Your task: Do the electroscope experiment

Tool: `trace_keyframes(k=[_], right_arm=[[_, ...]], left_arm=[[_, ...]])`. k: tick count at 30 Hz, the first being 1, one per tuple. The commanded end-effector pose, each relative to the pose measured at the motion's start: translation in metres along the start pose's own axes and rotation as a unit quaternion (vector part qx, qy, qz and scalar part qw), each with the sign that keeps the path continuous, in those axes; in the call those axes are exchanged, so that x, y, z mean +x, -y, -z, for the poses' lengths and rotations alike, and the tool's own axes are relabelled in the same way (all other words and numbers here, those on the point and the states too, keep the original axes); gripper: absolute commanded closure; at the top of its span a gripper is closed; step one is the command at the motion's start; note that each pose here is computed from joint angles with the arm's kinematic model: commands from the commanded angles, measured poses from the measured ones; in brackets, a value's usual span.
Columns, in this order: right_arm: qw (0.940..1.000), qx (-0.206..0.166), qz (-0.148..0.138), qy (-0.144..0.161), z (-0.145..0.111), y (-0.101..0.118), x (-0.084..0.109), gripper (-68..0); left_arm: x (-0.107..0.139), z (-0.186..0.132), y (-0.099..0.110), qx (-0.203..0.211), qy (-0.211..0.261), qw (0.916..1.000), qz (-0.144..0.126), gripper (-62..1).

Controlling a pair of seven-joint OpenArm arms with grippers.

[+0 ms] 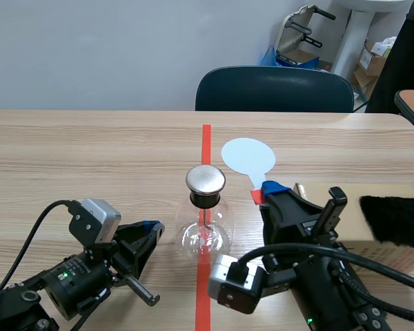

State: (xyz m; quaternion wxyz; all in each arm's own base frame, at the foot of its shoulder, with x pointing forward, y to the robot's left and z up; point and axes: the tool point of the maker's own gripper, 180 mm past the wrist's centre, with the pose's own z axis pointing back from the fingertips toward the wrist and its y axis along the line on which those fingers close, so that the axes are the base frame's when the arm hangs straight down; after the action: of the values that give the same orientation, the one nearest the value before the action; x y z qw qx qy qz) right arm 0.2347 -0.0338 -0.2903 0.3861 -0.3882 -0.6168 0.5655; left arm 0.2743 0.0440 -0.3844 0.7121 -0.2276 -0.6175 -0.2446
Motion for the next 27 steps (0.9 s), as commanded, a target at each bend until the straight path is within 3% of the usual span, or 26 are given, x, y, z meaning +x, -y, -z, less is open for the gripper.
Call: trace_keyframes(k=[1, 12, 17, 23, 27], right_arm=[[0.9998, -0.016, -0.007, 0.008, 0.004, 0.008, 0.0, -1.7], [0.9946, -0.015, -0.008, 0.102, 0.0, 0.007, 0.034, -1.7], [0.9911, -0.015, -0.009, 0.132, -0.003, 0.007, 0.044, -1.7], [0.9898, -0.015, -0.009, 0.141, -0.004, 0.007, 0.047, -1.7], [0.9915, -0.015, -0.009, 0.129, -0.002, 0.007, 0.043, -1.7]], left_arm=[[0.01, 0.005, 0.001, -0.005, 0.017, 0.9998, -0.003, -3.2], [0.01, 0.005, 0.004, -0.013, 0.016, 0.9998, 0.007, -3.2], [0.01, 0.008, 0.002, -0.018, 0.011, 0.9997, 0.008, -3.2], [0.014, 0.012, -0.001, -0.017, 0.013, 0.9997, 0.013, -3.2], [0.013, 0.013, -0.002, -0.017, 0.01, 0.9997, 0.014, -3.2]])
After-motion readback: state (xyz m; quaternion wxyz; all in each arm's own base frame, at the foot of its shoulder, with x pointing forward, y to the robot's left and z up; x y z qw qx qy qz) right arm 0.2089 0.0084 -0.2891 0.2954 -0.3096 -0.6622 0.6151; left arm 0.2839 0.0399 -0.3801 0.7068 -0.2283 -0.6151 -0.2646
